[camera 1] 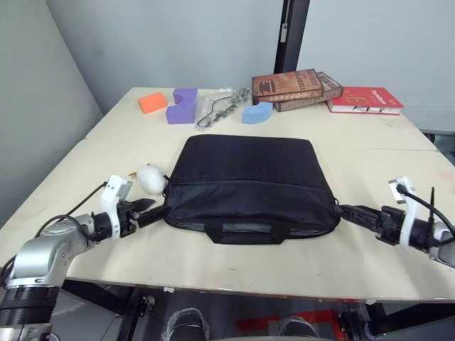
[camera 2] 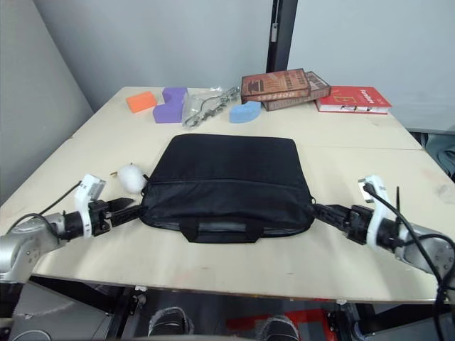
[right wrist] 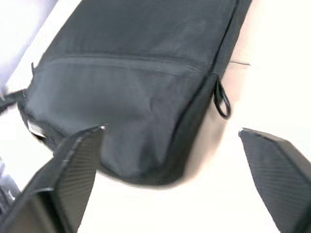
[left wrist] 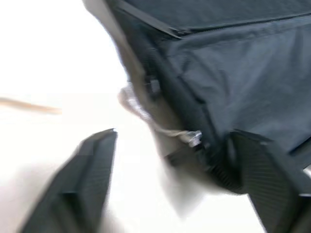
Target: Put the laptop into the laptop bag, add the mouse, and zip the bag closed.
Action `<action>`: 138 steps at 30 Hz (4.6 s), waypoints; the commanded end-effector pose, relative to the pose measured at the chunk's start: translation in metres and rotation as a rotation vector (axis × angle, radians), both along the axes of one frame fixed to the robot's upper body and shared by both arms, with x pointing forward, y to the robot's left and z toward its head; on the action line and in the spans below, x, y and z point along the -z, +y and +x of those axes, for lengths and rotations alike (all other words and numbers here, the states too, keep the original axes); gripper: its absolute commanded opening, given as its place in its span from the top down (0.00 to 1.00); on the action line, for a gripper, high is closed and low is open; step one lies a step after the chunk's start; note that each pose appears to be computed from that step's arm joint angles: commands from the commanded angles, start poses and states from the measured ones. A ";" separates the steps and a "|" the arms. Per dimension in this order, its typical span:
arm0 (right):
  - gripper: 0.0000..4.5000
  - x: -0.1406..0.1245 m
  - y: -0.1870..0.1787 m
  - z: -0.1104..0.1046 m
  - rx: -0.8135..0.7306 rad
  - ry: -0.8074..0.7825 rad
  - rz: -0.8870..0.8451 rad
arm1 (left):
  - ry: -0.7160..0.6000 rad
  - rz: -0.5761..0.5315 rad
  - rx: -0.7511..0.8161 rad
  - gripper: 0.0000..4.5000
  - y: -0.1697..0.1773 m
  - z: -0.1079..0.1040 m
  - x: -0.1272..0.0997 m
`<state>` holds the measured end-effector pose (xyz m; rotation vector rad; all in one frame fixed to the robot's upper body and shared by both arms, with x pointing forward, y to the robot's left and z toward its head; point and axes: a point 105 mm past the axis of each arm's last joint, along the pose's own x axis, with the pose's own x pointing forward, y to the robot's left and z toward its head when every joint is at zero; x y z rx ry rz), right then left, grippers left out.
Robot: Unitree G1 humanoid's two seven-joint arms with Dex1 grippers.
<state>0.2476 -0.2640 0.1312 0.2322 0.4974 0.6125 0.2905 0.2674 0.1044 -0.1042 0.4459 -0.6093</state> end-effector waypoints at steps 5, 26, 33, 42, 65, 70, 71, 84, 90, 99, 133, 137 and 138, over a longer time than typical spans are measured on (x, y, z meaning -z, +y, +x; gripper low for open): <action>0.00 -0.100 -0.006 0.005 -0.255 -0.465 -0.298 | -0.178 0.081 0.006 0.01 0.050 0.006 -0.082; 0.18 -0.075 0.183 0.047 -0.706 -0.641 -0.073 | -0.210 0.098 -0.142 0.00 0.061 0.026 -0.063; 0.75 -0.025 0.241 0.073 -0.835 -0.690 -0.110 | -0.234 0.067 -0.178 0.00 0.052 0.027 -0.058; 0.99 0.044 0.246 0.094 -0.863 -0.606 -0.246 | -0.211 -0.013 -0.225 0.00 0.041 0.029 -0.048; 1.00 0.047 0.228 0.093 -0.784 -0.499 -0.255 | -0.184 -0.072 -0.251 0.99 0.006 0.067 -0.007; 1.00 0.044 0.235 0.094 -0.767 -0.452 -0.221 | -0.266 -0.044 -0.110 0.99 0.004 0.040 -0.034; 1.00 0.045 0.235 0.094 -0.764 -0.435 -0.213 | -0.278 -0.034 -0.069 0.99 0.001 0.031 -0.040; 1.00 0.050 0.247 0.089 -0.783 -0.366 -0.157 | -0.019 0.186 0.536 0.99 -0.038 -0.064 -0.023; 1.00 0.051 0.251 0.087 -0.797 -0.357 -0.147 | 0.049 0.192 0.741 0.99 -0.062 -0.084 -0.004; 1.00 0.056 0.259 0.085 -0.793 -0.336 -0.130 | -0.037 0.119 1.072 0.99 -0.128 -0.098 0.003; 1.00 0.053 0.265 0.087 -0.793 -0.327 -0.136 | -0.303 0.005 1.030 0.99 -0.168 -0.059 0.034; 1.00 0.053 0.265 0.086 -0.796 -0.327 -0.135 | -0.291 0.011 1.016 0.70 -0.160 -0.062 0.017; 1.00 0.053 0.264 0.086 -0.797 -0.326 -0.135 | -0.292 0.012 1.007 0.62 -0.158 -0.062 0.012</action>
